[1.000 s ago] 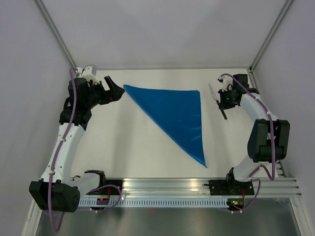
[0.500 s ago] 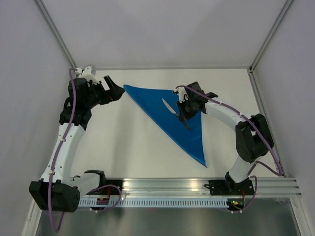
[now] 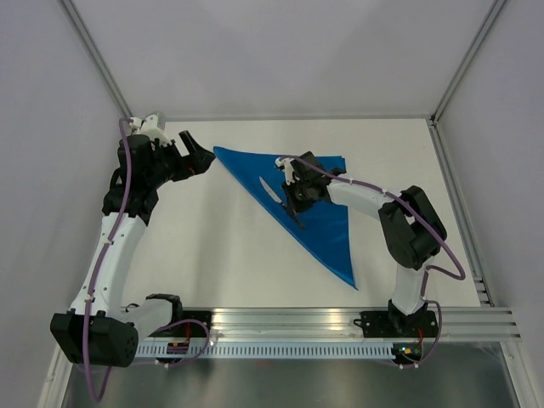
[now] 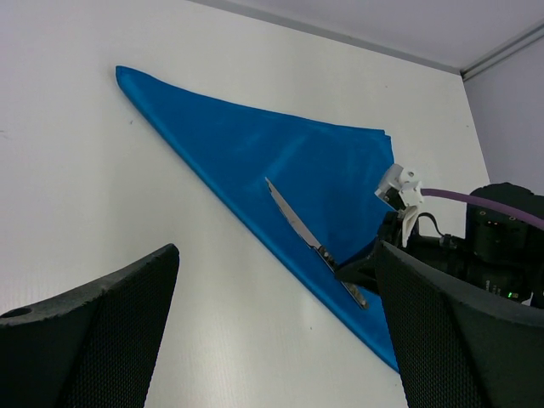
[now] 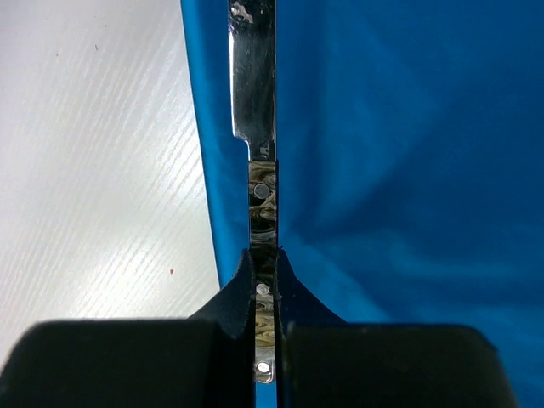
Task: Fold the napkin, place the utensils inside, and roll it up
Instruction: Place the utensil onto the napkin
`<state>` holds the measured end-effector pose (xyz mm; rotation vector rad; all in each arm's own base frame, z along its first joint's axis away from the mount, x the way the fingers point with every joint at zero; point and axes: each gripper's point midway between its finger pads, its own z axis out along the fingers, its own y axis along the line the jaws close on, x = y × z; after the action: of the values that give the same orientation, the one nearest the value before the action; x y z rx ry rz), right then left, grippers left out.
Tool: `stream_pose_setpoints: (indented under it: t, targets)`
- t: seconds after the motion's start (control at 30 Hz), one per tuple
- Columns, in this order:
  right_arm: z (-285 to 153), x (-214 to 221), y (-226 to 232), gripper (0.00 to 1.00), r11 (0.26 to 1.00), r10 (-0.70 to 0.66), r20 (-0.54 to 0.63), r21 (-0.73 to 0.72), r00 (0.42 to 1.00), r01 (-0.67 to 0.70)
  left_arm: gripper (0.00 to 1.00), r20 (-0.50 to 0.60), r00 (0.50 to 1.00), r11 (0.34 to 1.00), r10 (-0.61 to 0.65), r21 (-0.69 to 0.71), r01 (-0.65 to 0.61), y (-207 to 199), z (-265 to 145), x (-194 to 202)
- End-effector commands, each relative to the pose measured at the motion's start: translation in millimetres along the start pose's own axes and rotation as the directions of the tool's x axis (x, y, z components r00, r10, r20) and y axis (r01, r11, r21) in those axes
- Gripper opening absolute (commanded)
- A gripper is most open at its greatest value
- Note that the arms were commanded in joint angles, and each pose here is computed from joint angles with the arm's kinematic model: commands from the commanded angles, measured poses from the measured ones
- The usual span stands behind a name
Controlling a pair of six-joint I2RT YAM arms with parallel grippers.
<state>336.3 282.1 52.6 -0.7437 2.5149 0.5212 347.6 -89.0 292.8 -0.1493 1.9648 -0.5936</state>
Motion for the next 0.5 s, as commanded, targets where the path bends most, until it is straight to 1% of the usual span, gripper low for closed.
stream_pose_setpoints:
  t: [0.0,0.2,0.47]
  targets:
    - [7,-24,14,0.0,1.0,0.0,0.067,0.007,0.998,0.0,1.0,0.039,0.999,1.0,-0.026,0.001,0.026,-6,-4,-15]
    - [19,-17,28,0.0,1.0,-0.022,0.045,-0.001,0.999,0.022,1.0,0.031,0.999,1.0,-0.023,-0.003,0.023,-5,-2,-13]
    - [29,-13,25,0.0,0.999,-0.025,0.03,0.02,0.999,0.025,1.0,0.03,0.999,1.0,-0.016,-0.002,0.016,-5,-3,-13]
